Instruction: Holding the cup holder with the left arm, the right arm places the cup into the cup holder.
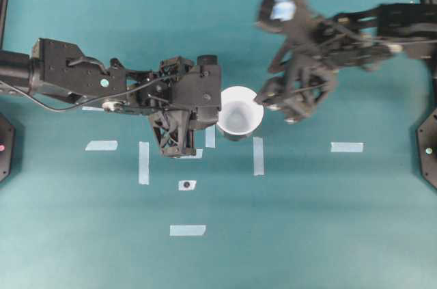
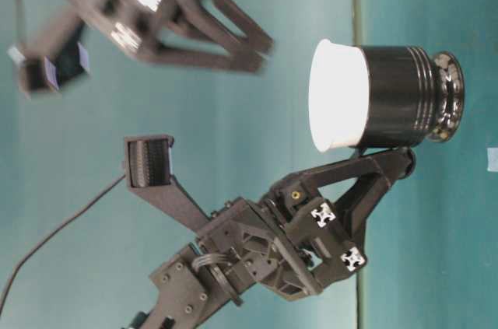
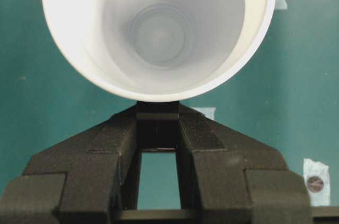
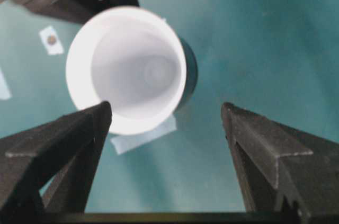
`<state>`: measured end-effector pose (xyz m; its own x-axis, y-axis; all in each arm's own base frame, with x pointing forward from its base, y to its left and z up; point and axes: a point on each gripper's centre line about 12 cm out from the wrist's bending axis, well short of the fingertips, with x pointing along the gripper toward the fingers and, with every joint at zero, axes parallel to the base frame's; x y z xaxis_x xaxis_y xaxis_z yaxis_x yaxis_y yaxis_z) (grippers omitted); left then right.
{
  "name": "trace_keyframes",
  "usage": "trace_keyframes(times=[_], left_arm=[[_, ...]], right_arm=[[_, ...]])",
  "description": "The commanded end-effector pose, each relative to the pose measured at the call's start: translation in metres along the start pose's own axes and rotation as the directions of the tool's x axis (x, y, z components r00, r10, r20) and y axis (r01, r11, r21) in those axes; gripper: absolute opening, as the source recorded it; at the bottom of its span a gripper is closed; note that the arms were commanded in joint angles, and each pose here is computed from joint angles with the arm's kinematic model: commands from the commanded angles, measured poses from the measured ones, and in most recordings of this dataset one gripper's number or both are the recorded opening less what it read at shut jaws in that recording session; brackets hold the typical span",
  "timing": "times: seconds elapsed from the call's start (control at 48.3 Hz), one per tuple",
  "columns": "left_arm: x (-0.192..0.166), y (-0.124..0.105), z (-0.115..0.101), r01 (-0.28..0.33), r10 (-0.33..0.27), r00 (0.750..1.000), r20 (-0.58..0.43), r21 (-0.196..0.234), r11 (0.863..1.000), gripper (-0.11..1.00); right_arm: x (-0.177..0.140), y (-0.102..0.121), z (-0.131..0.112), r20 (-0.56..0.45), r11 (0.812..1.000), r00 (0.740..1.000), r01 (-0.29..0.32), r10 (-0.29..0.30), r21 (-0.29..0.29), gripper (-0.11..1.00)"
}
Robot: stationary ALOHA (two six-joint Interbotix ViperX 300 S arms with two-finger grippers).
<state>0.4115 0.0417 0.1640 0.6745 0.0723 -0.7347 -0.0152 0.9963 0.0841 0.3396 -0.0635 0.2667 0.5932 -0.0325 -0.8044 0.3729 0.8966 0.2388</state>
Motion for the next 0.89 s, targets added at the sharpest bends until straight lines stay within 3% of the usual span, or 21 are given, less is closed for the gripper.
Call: trace_keyframes(times=[0.0, 0.372, 0.869], left_arm=[[-0.006, -0.001, 0.009, -0.003, 0.003, 0.999, 0.051, 0.006, 1.0, 0.21], [0.004, -0.003, -0.004, -0.002, 0.001, 0.999, 0.049, 0.003, 1.0, 0.21], [0.013, -0.015, -0.012, 0.019, -0.02, 0.999, 0.038, 0.022, 1.0, 0.21]], right_arm=[[-0.024, 0.002, 0.004, 0.083, 1.0, 0.996, -0.017, 0.017, -0.007, 0.88], [-0.045, -0.003, -0.018, 0.211, 0.999, 0.976, -0.042, 0.043, -0.01, 0.88], [-0.038, -0.008, -0.036, 0.187, 0.999, 0.982, -0.041, 0.039, 0.008, 0.88]])
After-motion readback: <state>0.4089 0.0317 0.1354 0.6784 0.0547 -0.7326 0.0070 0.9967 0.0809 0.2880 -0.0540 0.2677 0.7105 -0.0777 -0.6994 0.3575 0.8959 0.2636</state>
